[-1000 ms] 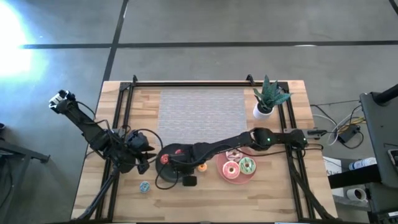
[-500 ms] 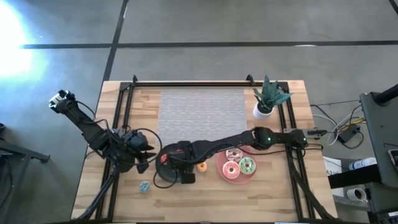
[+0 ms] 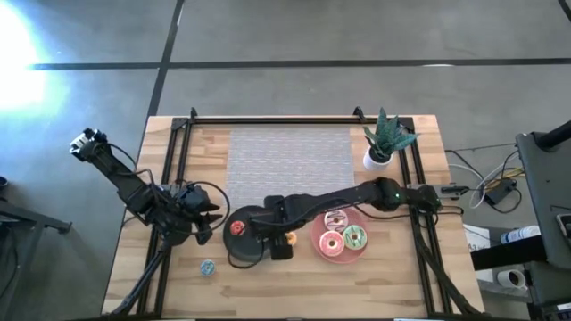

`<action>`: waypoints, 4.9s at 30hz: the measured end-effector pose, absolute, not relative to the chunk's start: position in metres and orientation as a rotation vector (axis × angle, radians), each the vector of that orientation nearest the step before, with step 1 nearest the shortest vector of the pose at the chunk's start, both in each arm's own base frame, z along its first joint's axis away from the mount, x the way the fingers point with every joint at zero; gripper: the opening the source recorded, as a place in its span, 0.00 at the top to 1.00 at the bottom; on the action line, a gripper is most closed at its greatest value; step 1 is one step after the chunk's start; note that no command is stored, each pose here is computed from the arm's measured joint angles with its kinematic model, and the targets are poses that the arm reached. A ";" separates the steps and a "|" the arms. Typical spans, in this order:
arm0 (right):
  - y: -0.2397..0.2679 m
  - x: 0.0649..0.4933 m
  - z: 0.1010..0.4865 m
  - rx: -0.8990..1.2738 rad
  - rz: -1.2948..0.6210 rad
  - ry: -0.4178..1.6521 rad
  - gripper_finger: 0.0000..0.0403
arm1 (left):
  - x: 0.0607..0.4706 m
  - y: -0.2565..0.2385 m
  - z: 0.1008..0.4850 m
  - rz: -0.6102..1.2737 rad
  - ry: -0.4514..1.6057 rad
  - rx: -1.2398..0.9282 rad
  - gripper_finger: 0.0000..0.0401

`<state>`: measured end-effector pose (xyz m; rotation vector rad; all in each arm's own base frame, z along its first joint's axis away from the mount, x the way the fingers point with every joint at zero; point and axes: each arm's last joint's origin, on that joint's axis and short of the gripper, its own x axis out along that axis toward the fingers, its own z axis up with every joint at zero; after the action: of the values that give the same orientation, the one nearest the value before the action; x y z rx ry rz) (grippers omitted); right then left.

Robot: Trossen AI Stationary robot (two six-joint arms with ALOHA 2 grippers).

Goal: Pick & Place donuts
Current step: Put the small white donut on the black plate

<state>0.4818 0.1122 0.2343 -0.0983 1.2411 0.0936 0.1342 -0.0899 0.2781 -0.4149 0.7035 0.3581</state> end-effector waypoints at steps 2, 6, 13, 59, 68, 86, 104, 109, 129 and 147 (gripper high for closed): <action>0.120 0.476 0.234 -0.117 0.106 1.278 0.52 | 0.134 -0.090 0.276 0.361 0.709 -0.409 0.72; 0.141 0.468 0.228 -0.143 0.136 1.311 0.52 | 0.134 -0.089 0.271 0.368 0.719 -0.397 0.72; 0.156 0.460 0.207 -0.094 0.083 1.366 0.52 | 0.133 -0.089 0.260 0.377 0.732 -0.382 0.72; 0.133 0.382 0.211 0.095 -0.358 0.948 0.52 | 0.136 -0.087 0.262 0.450 0.618 -0.421 0.72; 0.131 0.342 0.201 0.158 -0.325 0.940 0.52 | 0.141 -0.080 0.263 0.527 0.569 -0.502 0.72; 0.158 0.362 0.169 0.027 -0.024 0.999 0.52 | 0.140 -0.081 0.262 0.512 0.601 -0.523 0.72; 0.169 0.399 0.162 -0.241 -0.064 1.038 0.52 | 0.140 -0.081 0.262 0.509 0.600 -0.498 0.72; 0.170 0.400 0.150 -0.245 -0.055 1.061 0.52 | 0.141 -0.081 0.262 0.515 0.589 -0.499 0.72; 0.137 0.415 0.136 -0.056 -0.168 1.096 0.92 | 0.141 -0.081 0.262 0.520 0.582 -0.522 0.72; 0.047 0.388 0.279 1.059 -0.497 0.212 0.97 | 0.171 -0.102 0.295 0.314 0.270 -0.177 0.72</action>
<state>0.3882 0.0474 0.2791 1.0592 0.2115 -0.4973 0.1711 -0.1021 0.2953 -0.1774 0.2701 0.3138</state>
